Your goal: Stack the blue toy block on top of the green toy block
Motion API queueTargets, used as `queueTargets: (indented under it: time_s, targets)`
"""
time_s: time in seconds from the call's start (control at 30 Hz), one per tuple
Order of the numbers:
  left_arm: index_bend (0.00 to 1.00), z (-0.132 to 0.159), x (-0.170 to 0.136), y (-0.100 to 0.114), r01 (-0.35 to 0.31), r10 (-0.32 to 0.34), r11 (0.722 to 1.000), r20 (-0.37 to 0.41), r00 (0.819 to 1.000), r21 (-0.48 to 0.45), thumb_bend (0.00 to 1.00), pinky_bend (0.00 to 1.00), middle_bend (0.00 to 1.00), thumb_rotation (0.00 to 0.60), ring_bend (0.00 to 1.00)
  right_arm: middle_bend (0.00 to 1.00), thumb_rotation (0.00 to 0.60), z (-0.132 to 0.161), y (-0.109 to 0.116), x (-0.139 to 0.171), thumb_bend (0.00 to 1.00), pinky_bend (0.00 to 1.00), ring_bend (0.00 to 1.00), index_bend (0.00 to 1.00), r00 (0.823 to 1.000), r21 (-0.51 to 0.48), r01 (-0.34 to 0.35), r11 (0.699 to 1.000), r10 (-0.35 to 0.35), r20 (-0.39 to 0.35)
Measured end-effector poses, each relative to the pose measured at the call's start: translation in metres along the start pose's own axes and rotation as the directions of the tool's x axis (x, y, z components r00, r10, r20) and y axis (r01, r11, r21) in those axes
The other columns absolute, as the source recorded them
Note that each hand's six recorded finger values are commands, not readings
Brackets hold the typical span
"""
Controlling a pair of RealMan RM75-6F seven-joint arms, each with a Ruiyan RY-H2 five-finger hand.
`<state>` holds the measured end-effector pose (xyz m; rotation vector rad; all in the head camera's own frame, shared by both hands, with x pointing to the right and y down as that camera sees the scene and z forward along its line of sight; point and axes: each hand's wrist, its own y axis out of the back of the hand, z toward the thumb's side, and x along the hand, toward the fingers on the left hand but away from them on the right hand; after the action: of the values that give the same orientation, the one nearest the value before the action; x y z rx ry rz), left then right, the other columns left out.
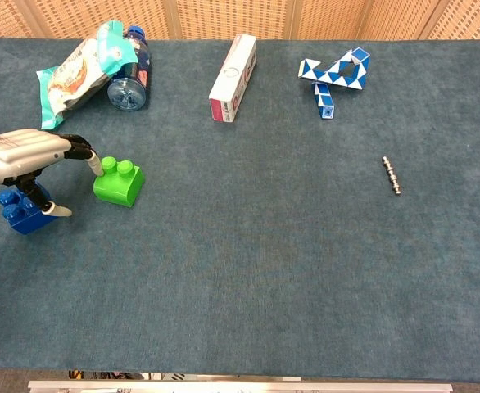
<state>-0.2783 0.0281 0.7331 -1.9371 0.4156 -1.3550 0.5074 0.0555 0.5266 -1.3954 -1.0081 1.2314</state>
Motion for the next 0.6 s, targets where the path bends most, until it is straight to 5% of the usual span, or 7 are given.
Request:
queueTargets:
  time_s: [0.6]
  targets:
    - [0.19,-0.004,-0.004,0.014,-0.032,0.032,0.999,-0.004,0.999,0.028,0.15,0.13,0.21,0.6,0.07,0.29,0.6,-0.002,-0.002,0.0,0.16,0.36,0.28,0.25,1.0,-0.004,-0.003,1.0,0.003,0.007]
